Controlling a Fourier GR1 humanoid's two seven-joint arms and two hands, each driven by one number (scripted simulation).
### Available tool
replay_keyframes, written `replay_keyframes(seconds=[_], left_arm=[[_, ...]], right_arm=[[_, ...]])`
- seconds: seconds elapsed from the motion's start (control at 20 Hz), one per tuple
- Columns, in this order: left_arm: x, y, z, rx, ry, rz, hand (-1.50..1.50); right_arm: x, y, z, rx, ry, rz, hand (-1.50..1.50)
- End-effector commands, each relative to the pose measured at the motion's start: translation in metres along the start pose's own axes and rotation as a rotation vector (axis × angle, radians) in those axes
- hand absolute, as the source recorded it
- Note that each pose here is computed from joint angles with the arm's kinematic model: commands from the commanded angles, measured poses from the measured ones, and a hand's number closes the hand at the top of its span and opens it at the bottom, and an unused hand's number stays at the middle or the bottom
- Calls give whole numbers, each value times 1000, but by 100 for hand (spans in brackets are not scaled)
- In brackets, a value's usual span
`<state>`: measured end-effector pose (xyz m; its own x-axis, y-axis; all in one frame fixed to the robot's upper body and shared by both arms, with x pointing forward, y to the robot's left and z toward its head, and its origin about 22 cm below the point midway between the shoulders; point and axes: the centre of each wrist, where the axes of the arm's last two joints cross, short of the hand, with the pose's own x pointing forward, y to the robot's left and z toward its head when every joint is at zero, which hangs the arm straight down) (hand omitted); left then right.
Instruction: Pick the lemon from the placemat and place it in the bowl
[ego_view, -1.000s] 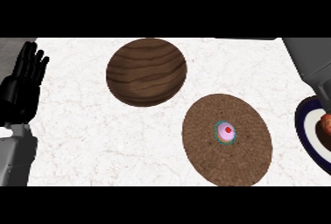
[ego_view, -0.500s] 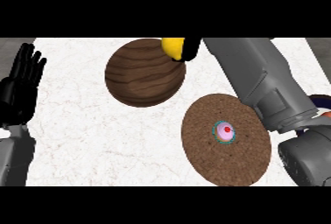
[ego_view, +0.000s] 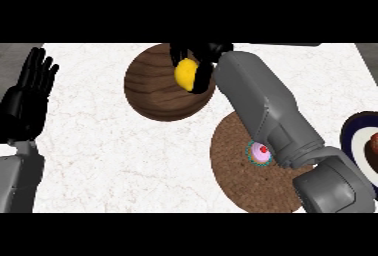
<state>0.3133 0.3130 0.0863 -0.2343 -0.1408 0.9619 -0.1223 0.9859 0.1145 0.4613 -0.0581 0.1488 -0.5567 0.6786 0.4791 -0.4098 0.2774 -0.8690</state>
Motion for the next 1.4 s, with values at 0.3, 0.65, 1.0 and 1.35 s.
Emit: replay_keyframes(seconds=[0.3,0.65,1.0,1.35], left_arm=[[19,-20,-4,-30,-35,22,0],[4,-5,3,-9,-16,10,0],[20,-7,-9,-31,-26,28,0],[12,-18,-3,-27,-39,13,0]], right_arm=[[-25,34,8,-50,44,-360,-150],[-36,33,15,-381,-27,-499,-150],[-73,-25,49,-528,66,-624,-150],[-139,-52,117,-587,59,-698,-150]])
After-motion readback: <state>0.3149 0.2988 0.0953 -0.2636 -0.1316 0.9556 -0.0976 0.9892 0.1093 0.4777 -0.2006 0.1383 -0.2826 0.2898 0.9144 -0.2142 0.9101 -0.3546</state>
